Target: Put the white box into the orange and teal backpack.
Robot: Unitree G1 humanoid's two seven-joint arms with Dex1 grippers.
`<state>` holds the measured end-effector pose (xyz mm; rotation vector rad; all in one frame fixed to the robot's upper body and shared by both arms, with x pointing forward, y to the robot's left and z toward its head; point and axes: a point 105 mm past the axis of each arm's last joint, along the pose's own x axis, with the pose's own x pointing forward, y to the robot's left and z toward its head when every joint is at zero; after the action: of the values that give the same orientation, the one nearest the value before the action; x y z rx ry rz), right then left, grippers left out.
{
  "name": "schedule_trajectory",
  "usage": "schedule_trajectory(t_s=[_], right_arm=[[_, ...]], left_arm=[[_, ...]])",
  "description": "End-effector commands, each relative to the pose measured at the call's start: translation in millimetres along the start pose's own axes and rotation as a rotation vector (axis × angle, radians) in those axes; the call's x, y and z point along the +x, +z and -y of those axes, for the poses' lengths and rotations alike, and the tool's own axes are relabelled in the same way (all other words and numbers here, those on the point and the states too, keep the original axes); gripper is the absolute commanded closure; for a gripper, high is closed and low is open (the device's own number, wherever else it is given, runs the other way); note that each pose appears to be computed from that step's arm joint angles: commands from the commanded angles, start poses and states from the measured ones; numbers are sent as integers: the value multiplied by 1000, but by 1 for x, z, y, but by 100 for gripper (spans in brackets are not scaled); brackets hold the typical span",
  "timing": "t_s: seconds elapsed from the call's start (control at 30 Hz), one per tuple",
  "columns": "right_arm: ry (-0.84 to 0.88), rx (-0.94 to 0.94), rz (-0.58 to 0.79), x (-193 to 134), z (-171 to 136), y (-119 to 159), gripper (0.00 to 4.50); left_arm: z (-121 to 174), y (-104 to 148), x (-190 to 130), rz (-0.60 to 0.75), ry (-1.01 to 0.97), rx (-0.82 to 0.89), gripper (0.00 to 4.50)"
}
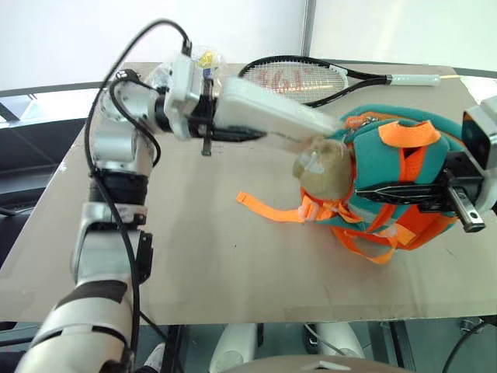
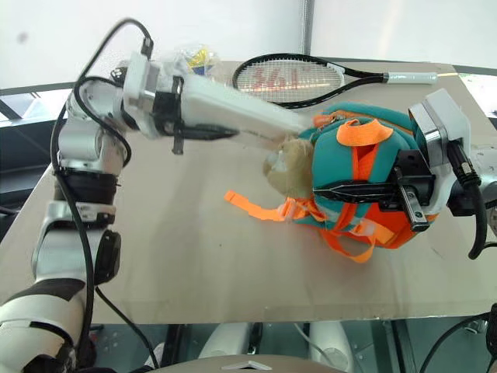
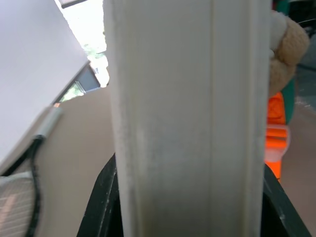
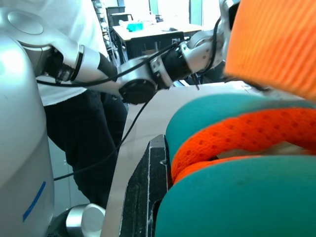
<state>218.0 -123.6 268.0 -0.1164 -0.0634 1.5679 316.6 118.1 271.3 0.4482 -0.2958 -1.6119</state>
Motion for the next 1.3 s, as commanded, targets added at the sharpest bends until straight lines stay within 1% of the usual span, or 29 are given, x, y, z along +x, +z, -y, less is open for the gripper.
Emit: schedule_trajectory(t_s=[0.03, 0.1, 0.2, 0.23, 0.3, 0.43, 0.5, 0.57, 0.6, 0.63, 0.7, 0.73, 0.77, 0.8, 0.83, 0.9, 0.93, 0.97, 1.0, 1.07, 1.13, 1.23, 1.3], right_arm=[[11, -72, 40, 1, 0, 15, 449], [55, -90, 94, 9, 0, 26, 449], [143, -118, 140, 28, 3, 35, 449], [164, -119, 136, 33, 4, 33, 449], [179, -117, 117, 40, 4, 24, 449], [181, -117, 76, 46, -1, 7, 449], [113, -180, 20, 48, -2, -7, 449], [78, -230, 75, 48, -3, -8, 449], [50, -287, 79, 49, -4, -11, 449], [36, -310, 58, 49, -6, -15, 449], [-24, -337, 46, 50, -8, -16, 449], [-35, -323, 55, 50, -10, -15, 449], [-51, -321, 62, 50, -12, -14, 449], [-61, -317, 59, 50, -15, -14, 450], [-78, -315, 55, 50, -17, -15, 450], [-128, -312, 41, 48, -18, -18, 450], [-153, -303, 28, 46, -16, -20, 450], [-180, -288, 15, 43, -14, -22, 450], [-197, -273, -4, 42, -12, -25, 450], [-218, -258, -29, 38, -8, -27, 450], [-239, -260, -52, 34, -4, -28, 450], [-250, -249, -46, 30, 3, -29, 450], [-250, -246, -43, 29, 5, -30, 450]], left_arm=[[7, 33, 1, 63, -18, 44, 329], [12, 34, 1, 69, 1, 12, 329], [23, 26, 4, 28, 47, -39, 329], [27, 23, 8, 6, 59, -51, 329], [33, 8, 23, -66, 120, -89, 329], [34, -9, 45, -131, 222, -173, 329], [46, -14, 63, -136, 161, -235, 329], [50, -21, 76, -166, 129, -272, 329], [48, -32, 86, -232, 130, -290, 329], [44, -40, 97, -254, 138, -313, 329], [39, -48, 120, -244, 123, -372, 329], [37, -50, 126, -238, 123, -374, 329], [35, -55, 128, -259, 120, -345, 329], [34, -55, 130, -238, 113, -350, 280], [33, -53, 129, -214, 110, -356, 223], [26, -45, 118, -165, 128, -339, 157], [19, -41, 105, -135, 154, -360, 97], [15, -37, 87, -108, 158, -380, 56], [17, -27, 72, -54, 122, -416, 7], [21, -12, 48, 18, 69, -511, 3], [22, -4, 26, 36, 52, -580, 3], [25, 12, -9, 66, 38, -663, 3], [29, 17, -20, 74, 36, -694, 3]])
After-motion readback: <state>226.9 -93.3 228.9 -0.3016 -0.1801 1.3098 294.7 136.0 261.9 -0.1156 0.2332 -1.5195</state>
